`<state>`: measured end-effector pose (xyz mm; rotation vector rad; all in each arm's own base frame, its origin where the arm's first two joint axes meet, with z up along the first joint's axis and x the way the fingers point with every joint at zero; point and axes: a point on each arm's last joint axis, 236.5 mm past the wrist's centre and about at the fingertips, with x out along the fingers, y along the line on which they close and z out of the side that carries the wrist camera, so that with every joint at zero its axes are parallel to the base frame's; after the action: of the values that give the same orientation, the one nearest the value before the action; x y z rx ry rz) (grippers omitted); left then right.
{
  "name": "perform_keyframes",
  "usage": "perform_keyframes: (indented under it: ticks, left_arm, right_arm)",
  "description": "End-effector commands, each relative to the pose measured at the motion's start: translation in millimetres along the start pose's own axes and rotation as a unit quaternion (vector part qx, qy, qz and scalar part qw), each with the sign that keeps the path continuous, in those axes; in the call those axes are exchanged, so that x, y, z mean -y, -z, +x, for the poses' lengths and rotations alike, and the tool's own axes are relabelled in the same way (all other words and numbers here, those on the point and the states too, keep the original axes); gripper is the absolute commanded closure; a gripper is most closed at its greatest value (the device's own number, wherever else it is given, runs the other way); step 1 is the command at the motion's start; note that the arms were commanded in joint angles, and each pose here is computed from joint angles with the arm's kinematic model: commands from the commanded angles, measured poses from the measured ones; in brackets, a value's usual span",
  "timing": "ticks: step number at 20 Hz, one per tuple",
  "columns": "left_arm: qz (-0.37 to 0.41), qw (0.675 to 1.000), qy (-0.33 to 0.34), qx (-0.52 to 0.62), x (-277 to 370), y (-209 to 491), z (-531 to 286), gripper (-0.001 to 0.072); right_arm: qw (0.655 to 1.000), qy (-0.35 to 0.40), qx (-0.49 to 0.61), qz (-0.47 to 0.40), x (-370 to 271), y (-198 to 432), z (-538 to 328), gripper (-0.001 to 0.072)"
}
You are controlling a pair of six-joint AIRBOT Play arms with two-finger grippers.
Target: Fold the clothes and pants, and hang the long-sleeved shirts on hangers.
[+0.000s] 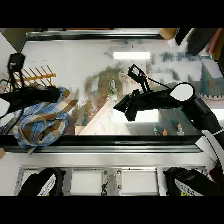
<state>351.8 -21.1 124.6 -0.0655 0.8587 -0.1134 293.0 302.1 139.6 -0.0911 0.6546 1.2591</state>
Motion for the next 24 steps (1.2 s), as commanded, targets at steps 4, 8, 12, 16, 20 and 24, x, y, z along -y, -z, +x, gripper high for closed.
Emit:
perform_keyframes:
  ticks: [4,8,12,16,20,24]
  left_arm:
    - [-0.159,0.95,-0.146,-0.224,-133,139,14,-0.0004]
    - [-0.187,0.929,-0.138,-0.289,-135,204,46,-0.0004]
    - [-0.196,0.922,-0.138,-0.304,-139,223,67,-0.0004]
    - [-0.215,0.919,-0.138,-0.301,-139,224,78,0.0566]
    - [-0.215,0.954,-0.06,-0.201,-104,140,72,0.0696]
    - [-0.104,0.992,0.058,-0.027,6,0,18,0.0696]
  right_arm:
    - [1.0,-0.001,0.0,0.001,0,0,0,0.0692]
    - [1.0,-0.001,0.0,0.0,0,0,0,0.0692]
    - [1.0,-0.001,0.0,0.0,0,0,0,0.0692]
    - [1.0,-0.001,0.0,0.001,0,0,0,0.0691]
    - [0.999,-0.021,0.028,0.019,-10,-13,0,0.0692]
    - [0.997,-0.008,0.068,0.034,-1,-32,-6,0.0694]
